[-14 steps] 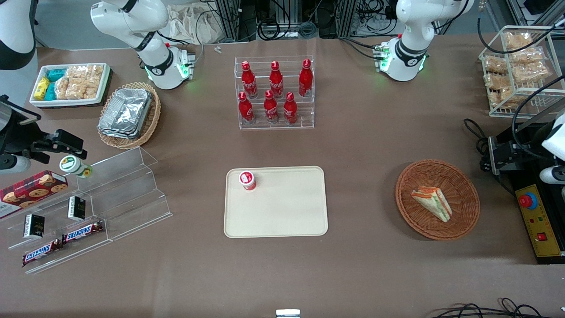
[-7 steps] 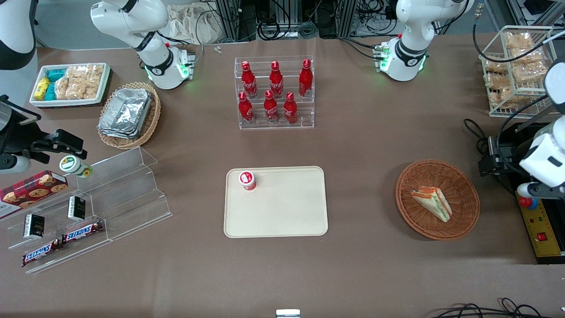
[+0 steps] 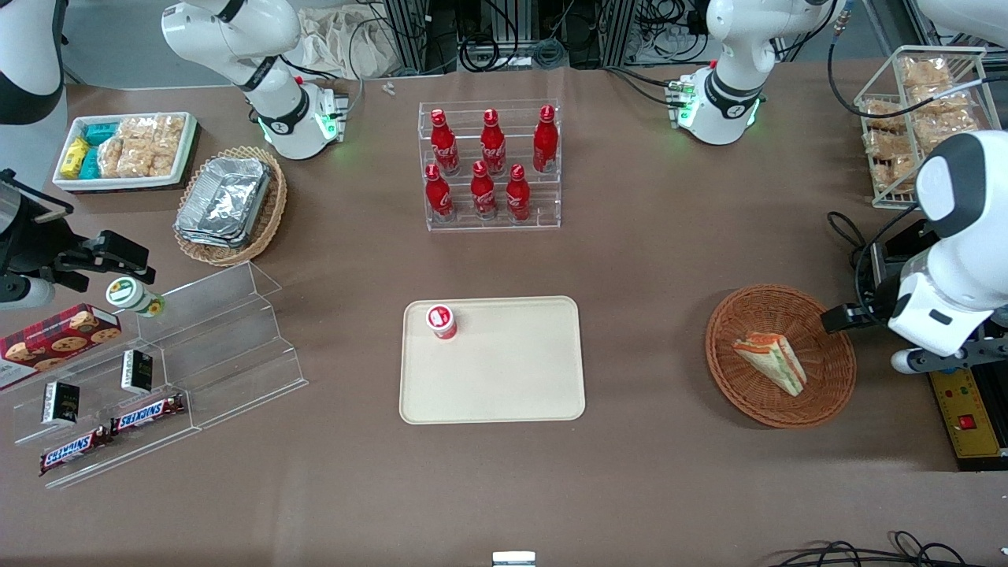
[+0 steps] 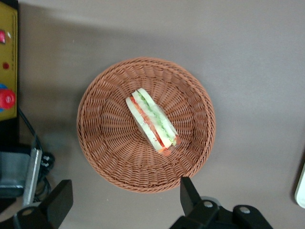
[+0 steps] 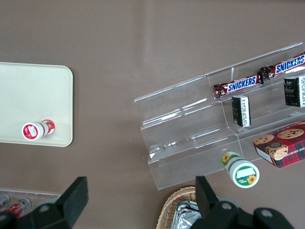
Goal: Place sandwich from basket to tray
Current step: 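Move the open left gripper down over the sandwich in the wicker basket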
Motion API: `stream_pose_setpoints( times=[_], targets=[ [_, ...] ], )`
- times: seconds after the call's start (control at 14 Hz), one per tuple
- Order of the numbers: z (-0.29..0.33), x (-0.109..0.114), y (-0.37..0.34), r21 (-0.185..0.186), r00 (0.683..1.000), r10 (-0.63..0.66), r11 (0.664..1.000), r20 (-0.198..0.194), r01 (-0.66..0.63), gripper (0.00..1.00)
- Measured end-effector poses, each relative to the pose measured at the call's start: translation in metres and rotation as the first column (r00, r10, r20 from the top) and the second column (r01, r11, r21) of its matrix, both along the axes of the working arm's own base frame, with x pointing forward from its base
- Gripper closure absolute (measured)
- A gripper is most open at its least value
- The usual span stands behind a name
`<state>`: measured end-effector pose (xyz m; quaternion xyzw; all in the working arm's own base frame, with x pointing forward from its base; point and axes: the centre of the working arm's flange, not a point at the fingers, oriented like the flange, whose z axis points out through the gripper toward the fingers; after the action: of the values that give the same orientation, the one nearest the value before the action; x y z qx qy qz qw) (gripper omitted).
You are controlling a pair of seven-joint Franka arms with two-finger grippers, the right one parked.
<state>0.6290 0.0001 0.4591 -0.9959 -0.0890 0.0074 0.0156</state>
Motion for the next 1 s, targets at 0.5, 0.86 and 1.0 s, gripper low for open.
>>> stream_pose_setpoints(
  times=[0.5, 0.86, 1.0],
  targets=[
    [-0.057, -0.010, -0.005, 0.002, 0.989, 0.138, 0.990, -0.050, -0.139, 0.00],
    [-0.118, 0.003, -0.014, -0.008, 0.915, 0.400, 0.916, -0.058, -0.401, 0.00],
    [-0.131, 0.010, -0.017, -0.021, 0.858, 0.512, 0.858, -0.035, -0.513, 0.00]
  ],
)
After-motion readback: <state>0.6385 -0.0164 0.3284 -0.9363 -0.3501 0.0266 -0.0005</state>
